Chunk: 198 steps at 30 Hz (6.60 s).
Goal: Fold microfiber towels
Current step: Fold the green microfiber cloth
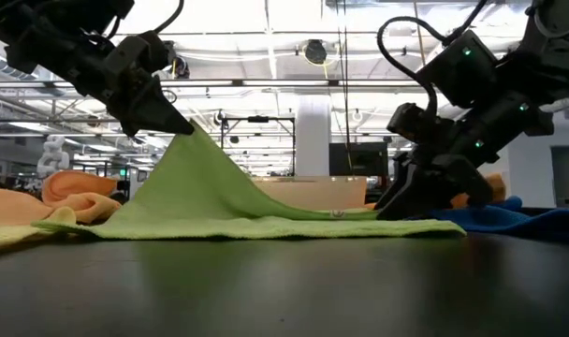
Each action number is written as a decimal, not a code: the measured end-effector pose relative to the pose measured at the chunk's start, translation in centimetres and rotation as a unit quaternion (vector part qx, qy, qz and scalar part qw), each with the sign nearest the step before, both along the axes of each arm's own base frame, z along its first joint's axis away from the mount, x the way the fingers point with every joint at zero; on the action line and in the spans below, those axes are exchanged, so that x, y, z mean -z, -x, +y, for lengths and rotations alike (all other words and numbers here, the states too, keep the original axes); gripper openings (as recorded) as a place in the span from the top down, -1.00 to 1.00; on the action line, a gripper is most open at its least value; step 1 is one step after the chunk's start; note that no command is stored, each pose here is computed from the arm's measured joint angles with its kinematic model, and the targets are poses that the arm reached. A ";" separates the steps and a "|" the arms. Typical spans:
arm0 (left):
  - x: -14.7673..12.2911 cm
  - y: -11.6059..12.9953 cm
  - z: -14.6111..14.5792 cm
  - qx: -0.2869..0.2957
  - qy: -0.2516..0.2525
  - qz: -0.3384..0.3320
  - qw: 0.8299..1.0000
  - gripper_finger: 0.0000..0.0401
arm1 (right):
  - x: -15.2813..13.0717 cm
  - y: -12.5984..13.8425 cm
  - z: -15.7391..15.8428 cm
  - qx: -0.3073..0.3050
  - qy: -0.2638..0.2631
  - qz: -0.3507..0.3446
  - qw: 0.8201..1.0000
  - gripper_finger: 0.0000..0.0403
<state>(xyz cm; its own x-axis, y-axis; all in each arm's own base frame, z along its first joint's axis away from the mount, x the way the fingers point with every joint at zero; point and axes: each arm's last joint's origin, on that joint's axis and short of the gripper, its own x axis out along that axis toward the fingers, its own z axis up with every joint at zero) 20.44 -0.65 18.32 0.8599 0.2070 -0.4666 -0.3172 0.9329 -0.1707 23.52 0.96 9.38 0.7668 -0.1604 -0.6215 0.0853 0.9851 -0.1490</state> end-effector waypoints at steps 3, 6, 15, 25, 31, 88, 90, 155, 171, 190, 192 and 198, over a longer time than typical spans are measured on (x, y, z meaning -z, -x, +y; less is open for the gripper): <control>0.0 0.0 0.0 0.000 0.000 0.000 1.000 0.97 | -0.4 0.1 0.0 0.001 -0.001 -0.003 1.000 0.54; 0.0 0.0 0.0 0.000 0.000 0.000 1.000 0.98 | -0.7 0.2 0.0 0.000 -0.003 -0.006 1.000 0.66; 0.0 0.0 0.0 0.008 -0.015 0.004 1.000 0.98 | -0.8 0.2 0.0 0.001 -0.003 -0.011 1.000 0.98; -1.2 -0.6 -0.1 0.041 -0.072 -0.001 0.997 0.97 | -4.9 0.7 -0.1 0.003 0.008 -0.097 0.995 1.00; -2.4 -0.9 -1.2 0.083 -0.105 0.004 0.991 0.98 | -7.6 1.7 0.9 -0.020 0.002 -0.147 0.989 1.00; 0.7 -1.9 -8.5 0.158 -0.047 0.006 0.986 0.37 | -3.8 0.9 1.6 0.067 -0.174 -0.077 0.979 0.47; 0.7 -2.5 -7.9 0.162 -0.040 -0.002 0.986 0.37 | -3.5 0.9 0.6 0.086 -0.193 -0.064 0.975 0.47; 2.3 -16.4 -0.3 0.149 -0.009 0.003 0.989 -0.35 | -0.9 -0.3 -1.4 0.034 -0.237 -0.038 0.970 0.95; 2.1 -16.4 2.3 0.202 0.088 -0.006 0.975 -0.35 | -4.7 -4.6 1.1 -0.069 -0.124 -0.042 0.989 0.99; 1.9 -17.5 2.1 0.289 0.070 0.013 0.955 -0.35 | -6.0 -5.5 2.2 -0.086 -0.108 -0.039 0.990 1.00; 1.8 -17.5 2.1 0.290 0.068 0.023 0.954 -0.35 | -6.0 -5.5 2.2 -0.086 -0.108 -0.037 0.990 1.00; 3.8 -17.8 2.1 0.288 0.074 0.053 0.953 -0.35 | -6.0 -5.5 2.4 -0.088 -0.109 -0.041 0.989 1.00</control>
